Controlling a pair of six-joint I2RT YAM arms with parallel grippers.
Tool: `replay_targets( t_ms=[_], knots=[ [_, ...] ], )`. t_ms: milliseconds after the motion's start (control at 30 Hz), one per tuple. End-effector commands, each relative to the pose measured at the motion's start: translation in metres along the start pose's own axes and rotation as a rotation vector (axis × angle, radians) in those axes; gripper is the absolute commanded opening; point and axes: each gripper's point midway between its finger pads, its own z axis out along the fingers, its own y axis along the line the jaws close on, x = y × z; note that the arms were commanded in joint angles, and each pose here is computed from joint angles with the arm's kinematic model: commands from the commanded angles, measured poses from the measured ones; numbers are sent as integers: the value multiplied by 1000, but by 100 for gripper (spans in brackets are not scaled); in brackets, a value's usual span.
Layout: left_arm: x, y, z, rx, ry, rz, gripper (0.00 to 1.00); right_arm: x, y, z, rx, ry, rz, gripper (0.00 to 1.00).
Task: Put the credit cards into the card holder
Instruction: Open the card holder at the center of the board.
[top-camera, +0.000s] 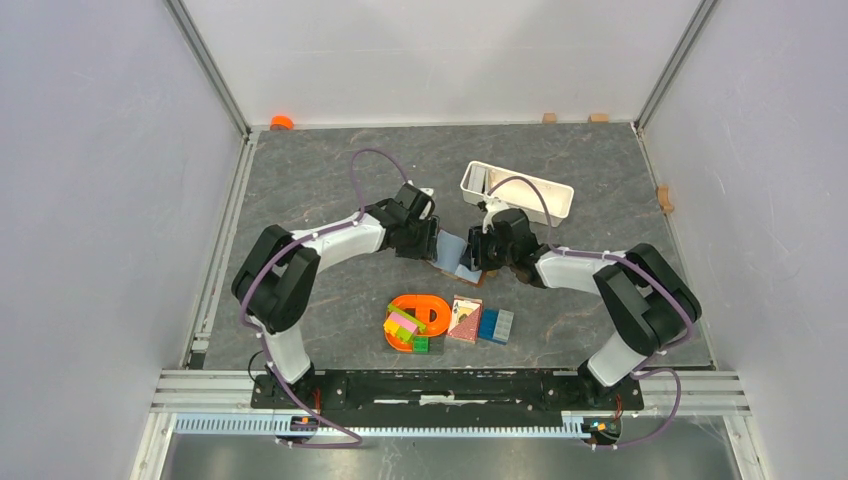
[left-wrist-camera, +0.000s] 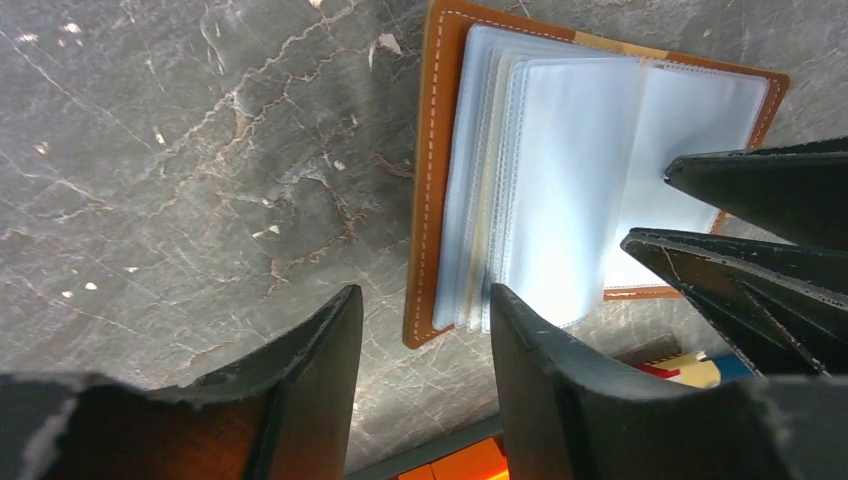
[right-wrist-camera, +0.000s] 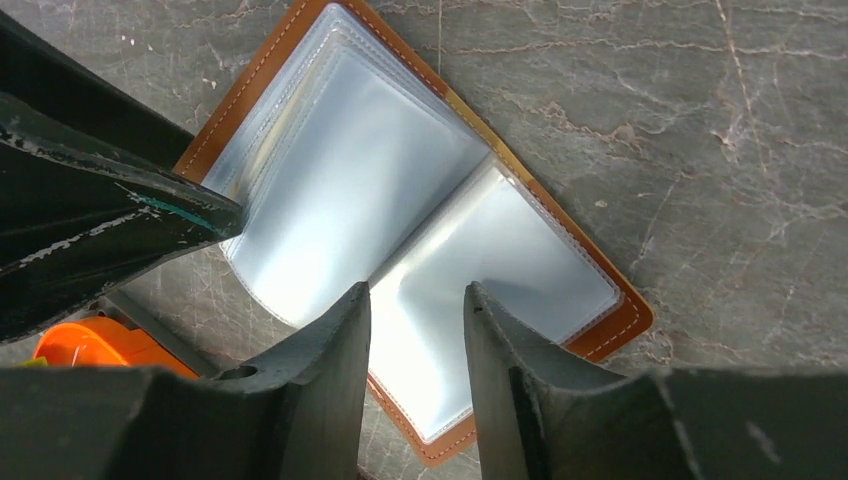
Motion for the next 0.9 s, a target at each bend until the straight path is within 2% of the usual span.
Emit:
replay_targets(
  t_ms=[0,167,333,500,667,867],
  knots=[
    [-12,4,-12,-20,-45,45,59,-1,2,6,-29,-2,-52,45],
    [-28,-8,-28,35,-117,82,71,-3,6,12,-50,6,-64,49],
    [-34,-14,-32,71,-143,102,75,-5,6,17,-48,16,-76,52],
    [-36,-17,-27,91,-146,115,84,-3,4,20,-39,28,-74,53],
    [-39,-10,-12,68,-120,97,84,-2,5,20,-44,28,-74,54],
    [-37,-10,9,108,-79,61,73,-7,8,11,-55,6,-77,57]
  ],
)
